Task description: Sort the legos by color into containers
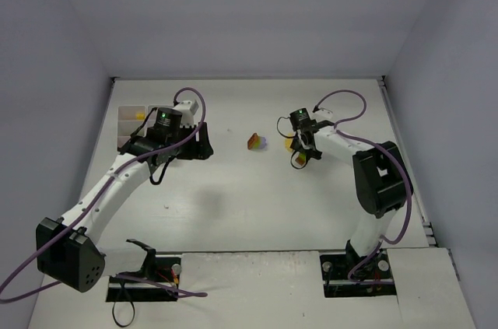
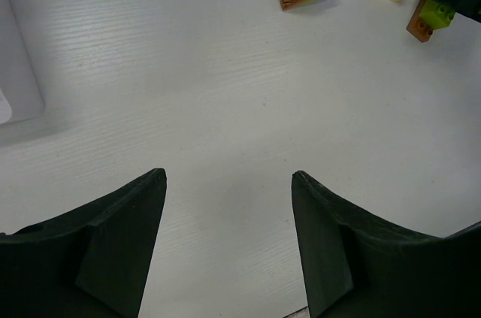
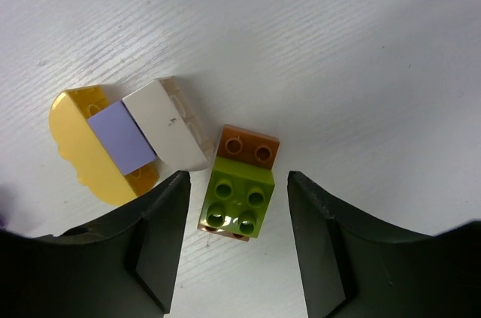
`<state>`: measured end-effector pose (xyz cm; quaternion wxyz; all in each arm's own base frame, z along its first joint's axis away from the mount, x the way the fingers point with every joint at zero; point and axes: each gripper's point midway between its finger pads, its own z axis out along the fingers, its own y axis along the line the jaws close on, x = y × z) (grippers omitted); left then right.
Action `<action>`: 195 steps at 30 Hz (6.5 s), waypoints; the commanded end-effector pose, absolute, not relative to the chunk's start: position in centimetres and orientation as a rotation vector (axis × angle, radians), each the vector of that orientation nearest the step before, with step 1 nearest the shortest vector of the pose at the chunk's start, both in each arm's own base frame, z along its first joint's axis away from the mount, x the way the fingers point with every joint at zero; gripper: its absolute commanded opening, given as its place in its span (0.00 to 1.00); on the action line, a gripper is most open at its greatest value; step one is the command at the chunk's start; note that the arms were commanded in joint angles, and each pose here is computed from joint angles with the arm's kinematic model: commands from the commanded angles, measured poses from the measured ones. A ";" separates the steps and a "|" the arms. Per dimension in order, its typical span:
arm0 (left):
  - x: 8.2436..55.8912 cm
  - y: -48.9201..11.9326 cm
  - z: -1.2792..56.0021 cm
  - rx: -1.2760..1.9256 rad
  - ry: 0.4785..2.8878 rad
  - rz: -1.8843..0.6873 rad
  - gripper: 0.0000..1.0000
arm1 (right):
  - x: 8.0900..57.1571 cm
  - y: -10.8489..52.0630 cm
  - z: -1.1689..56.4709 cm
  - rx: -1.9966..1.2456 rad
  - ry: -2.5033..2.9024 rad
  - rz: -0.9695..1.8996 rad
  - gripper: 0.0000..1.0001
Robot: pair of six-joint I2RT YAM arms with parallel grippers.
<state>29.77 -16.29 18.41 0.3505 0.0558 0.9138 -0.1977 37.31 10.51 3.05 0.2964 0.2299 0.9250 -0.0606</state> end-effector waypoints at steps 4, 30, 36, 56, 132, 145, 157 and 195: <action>30.0 -16.3 20.0 0.167 2.306 -0.513 0.61 | 38.4 9.9 4.0 0.655 2.423 -0.177 0.48; 29.9 -17.0 21.0 0.177 2.289 -0.558 0.61 | 37.6 11.2 4.7 0.602 2.466 -0.068 0.00; 29.6 -18.0 22.2 0.201 2.246 -0.640 0.61 | 37.8 14.7 11.3 0.345 2.345 0.215 0.00; 29.0 -25.4 34.0 0.134 2.028 -1.194 0.61 | 28.6 23.3 28.1 -0.691 1.573 0.647 0.10; 37.6 -0.8 20.0 -0.822 2.101 -0.013 0.00 | 25.9 23.3 25.9 -0.816 1.602 0.688 0.00; 40.1 0.3 16.7 -0.981 2.109 0.084 0.09 | 25.8 22.4 25.4 -0.796 1.619 0.653 0.00; 40.1 0.2 17.4 -0.975 2.100 0.065 0.56 | 26.0 22.8 25.4 -0.814 1.624 0.665 0.00; 25.9 -34.6 30.5 0.336 2.268 -1.392 0.67 | 24.3 26.1 26.3 -1.031 1.520 0.812 0.03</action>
